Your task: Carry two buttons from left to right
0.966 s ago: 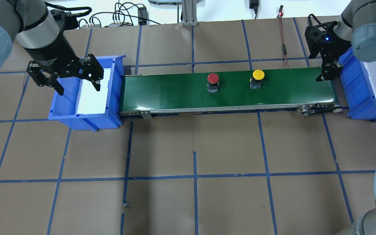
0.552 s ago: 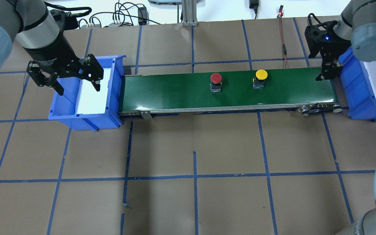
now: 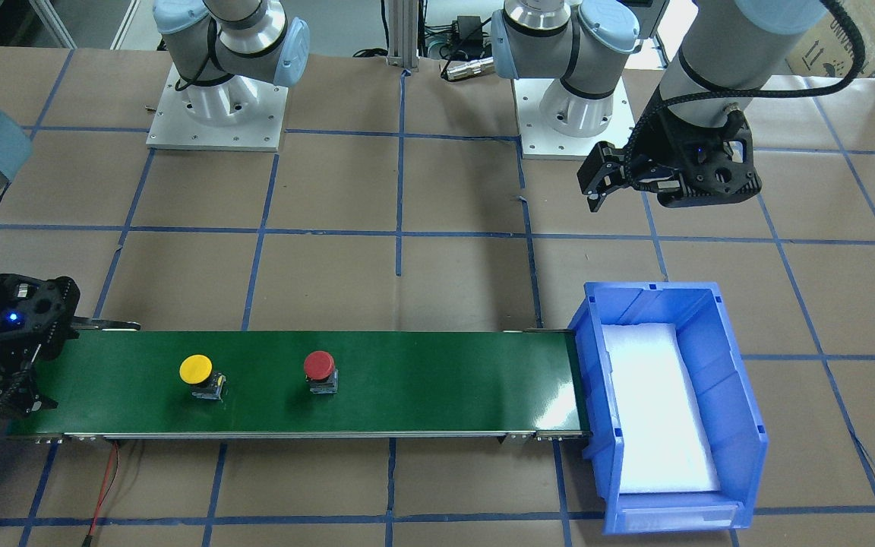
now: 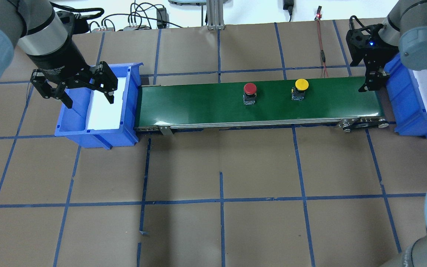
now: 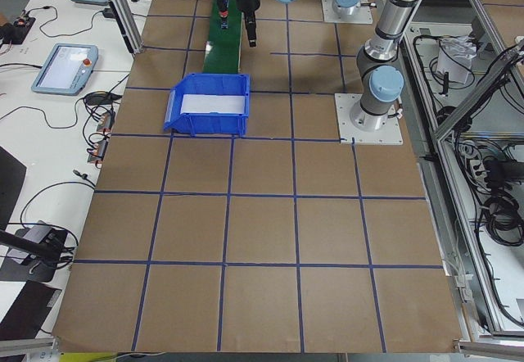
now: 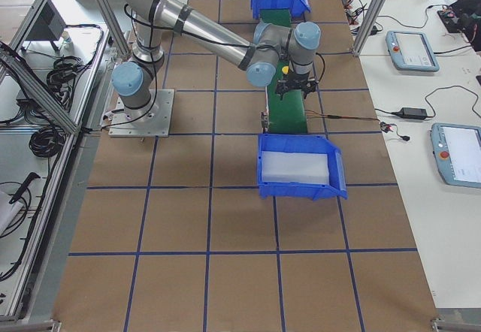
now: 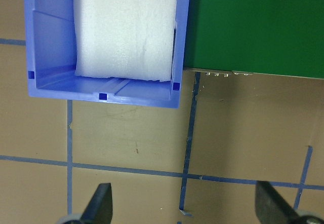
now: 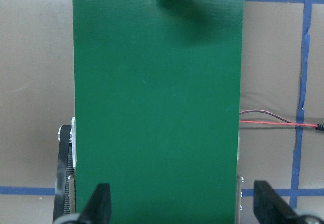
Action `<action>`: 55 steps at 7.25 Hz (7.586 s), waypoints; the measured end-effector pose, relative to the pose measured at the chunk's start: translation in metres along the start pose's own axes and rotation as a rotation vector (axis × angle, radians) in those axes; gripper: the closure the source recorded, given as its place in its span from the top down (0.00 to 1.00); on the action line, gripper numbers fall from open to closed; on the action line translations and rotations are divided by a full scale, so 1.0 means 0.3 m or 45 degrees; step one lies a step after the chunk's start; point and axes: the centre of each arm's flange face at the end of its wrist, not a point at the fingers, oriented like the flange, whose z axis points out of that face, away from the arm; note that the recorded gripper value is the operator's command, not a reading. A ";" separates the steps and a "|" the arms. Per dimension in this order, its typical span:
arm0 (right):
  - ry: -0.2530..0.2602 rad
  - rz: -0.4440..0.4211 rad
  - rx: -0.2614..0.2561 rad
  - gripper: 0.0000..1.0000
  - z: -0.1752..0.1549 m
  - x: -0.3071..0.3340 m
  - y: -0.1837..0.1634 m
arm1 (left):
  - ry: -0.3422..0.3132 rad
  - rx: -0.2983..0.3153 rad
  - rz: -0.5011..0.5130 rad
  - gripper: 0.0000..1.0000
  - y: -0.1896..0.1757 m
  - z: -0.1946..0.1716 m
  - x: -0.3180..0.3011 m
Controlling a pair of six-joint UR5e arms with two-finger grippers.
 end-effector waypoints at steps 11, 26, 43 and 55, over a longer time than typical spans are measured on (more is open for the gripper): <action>0.005 0.001 -0.006 0.99 -0.016 -0.004 -0.001 | 0.000 -0.002 0.000 1.00 -0.003 0.003 0.000; -0.033 0.001 0.008 0.99 0.081 0.016 0.024 | 0.000 -0.005 0.000 1.00 -0.006 0.007 0.001; -0.049 0.003 0.015 0.96 0.100 0.008 0.023 | -0.004 0.000 0.000 1.00 -0.005 0.002 -0.001; 0.019 0.040 -0.032 0.09 -0.276 -0.027 0.697 | -0.007 0.002 0.000 1.00 -0.004 0.000 -0.003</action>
